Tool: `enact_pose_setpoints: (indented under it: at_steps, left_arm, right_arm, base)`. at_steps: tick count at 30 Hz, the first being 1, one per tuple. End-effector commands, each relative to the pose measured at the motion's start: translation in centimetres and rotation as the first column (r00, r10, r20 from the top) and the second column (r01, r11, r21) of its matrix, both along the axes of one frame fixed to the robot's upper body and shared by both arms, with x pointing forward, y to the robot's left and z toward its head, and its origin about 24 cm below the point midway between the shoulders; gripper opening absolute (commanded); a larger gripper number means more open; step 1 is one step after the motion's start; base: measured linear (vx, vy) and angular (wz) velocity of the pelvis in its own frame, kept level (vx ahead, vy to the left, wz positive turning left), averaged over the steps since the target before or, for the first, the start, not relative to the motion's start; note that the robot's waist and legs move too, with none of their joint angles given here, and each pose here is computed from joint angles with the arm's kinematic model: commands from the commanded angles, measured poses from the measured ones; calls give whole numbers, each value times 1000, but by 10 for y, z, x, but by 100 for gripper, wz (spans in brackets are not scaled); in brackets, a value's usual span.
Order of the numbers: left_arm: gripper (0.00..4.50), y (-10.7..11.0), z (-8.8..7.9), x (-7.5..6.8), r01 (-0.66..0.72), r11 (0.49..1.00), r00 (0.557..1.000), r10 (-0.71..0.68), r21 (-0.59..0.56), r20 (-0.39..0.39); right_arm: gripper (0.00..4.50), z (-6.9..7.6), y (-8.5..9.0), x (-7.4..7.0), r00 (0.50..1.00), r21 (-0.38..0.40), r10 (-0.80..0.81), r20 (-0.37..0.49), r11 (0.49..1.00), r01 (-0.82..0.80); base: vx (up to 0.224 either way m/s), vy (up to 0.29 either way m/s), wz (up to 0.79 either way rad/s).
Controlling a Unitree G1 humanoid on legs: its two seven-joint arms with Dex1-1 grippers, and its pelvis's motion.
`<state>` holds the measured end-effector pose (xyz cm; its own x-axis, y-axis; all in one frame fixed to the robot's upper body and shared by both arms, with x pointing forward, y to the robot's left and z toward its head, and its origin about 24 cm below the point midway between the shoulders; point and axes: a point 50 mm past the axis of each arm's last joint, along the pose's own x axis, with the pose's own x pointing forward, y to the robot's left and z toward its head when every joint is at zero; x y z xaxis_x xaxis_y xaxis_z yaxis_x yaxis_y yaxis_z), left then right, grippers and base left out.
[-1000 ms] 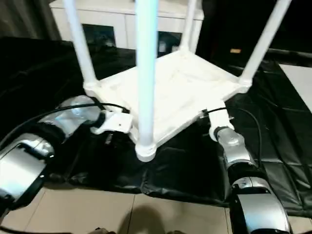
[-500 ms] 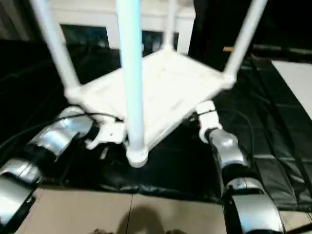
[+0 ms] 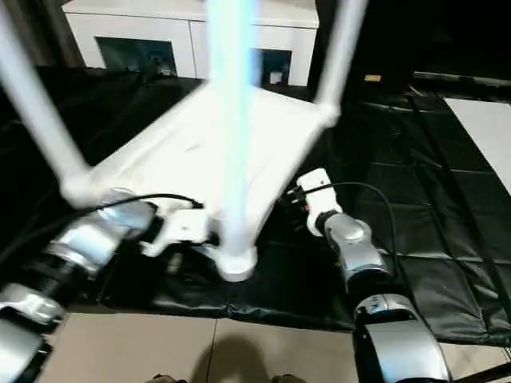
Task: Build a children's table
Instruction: Rotate table base
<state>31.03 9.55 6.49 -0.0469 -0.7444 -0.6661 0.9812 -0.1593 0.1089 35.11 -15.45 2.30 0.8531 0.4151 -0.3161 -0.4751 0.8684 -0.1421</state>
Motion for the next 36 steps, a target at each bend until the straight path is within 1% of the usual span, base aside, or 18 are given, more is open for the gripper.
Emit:
enact_pose_setpoints:
  at_steps: [1, 4, 5, 8, 10, 11, 13, 15, 18, 22, 23, 26, 28, 29, 30, 31, 33, 36]
  left_arm:
    - [436, -30, 5, -3, 64, 997, 997, -62, -42, 44]
    - [436, -41, 4, -1, 43, 997, 996, -38, -68, 75]
    - [436, -48, 4, 3, 12, 996, 993, -2, -88, 116]
    - [436, -49, 4, 13, -53, 993, 979, 72, -101, 190]
    - [436, -47, 7, 19, -94, 988, 967, 120, -122, 223]
    - [436, -40, 13, 25, -127, 980, 956, 162, -150, 245]
    - [436, -36, 15, 26, -141, 977, 955, 176, -160, 238]
    - [436, -25, 18, 21, -125, 975, 971, 158, -184, 179]
    - [436, -13, 15, 16, -120, 976, 979, 147, -181, 141]
    - [436, -2, 13, 18, -199, 962, 961, 229, -185, 157]
    - [436, 0, 14, 19, -233, 953, 952, 264, -193, 153]
    - [436, 2, 25, 22, -416, 849, 891, 452, -325, 41]
    - [436, -1, 26, 11, -437, 831, 893, 448, -345, -52]
    - [436, -1, 25, 8, -435, 831, 894, 444, -347, -56]
    - [436, -5, 23, 1, -441, 821, 892, 444, -362, -78]
    - [436, -10, 20, -5, -436, 817, 895, 436, -377, -92]
    - [436, -14, 17, -9, -425, 822, 901, 426, -379, -87]
    - [436, -18, 8, -20, -374, 863, 925, 373, -341, -71]
  right_arm:
    - [410, 7, 48, -4, 977, 32, 207, 44, 977, -209]
    - [410, 6, 53, -5, 972, 35, 233, 42, 971, -235]
    - [410, 7, 53, -5, 972, 22, 230, 51, 973, -232]
    - [410, 11, 45, 1, 983, -13, 159, 88, 987, -158]
    - [410, 16, 38, 5, 988, 6, 107, 113, 994, -109]
    - [410, 28, 23, 11, 987, 34, 31, 159, 999, -36]
    - [410, 33, 16, 13, 984, 48, 5, 176, 999, -13]
    - [410, 40, -2, 13, 982, 52, -19, 189, 999, 9]
    - [410, 43, -17, 10, 982, 37, -20, 189, 999, 13]
    - [410, 41, -32, 1, 982, -18, 9, 188, 1000, -5]
    - [410, 41, -35, -1, 983, -25, 8, 186, 1000, -3]
    - [410, 39, -53, -11, 989, -65, 16, 148, 998, -7]
    - [410, 37, -63, -19, 993, -113, 56, 102, 993, -45]
    - [410, 36, -65, -20, 994, -124, 67, 92, 991, -56]
    - [410, 36, -73, -27, 992, -168, 119, 53, 980, -109]
    - [410, 37, -79, -31, 989, -183, 148, 27, 973, -141]
    - [410, 40, -83, -34, 983, -207, 185, 8, 962, -179]
    - [410, 50, -89, -44, 960, -206, 279, -28, 938, -279]
  base:
    - [0, 0, 0]
    - [0, 0, 0]
    - [0, 0, 0]
    - [0, 0, 0]
    - [0, 0, 0]
    - [0, 0, 0]
    - [0, 0, 0]
    - [0, 0, 0]
    - [0, 0, 0]
    - [0, 0, 0]
    - [0, 0, 0]
    - [0, 0, 0]
    - [0, 0, 0]
    - [0, 0, 0]
    - [0, 0, 0]
    - [0, 0, 0]
    - [0, 0, 0]
    - [0, 0, 0]
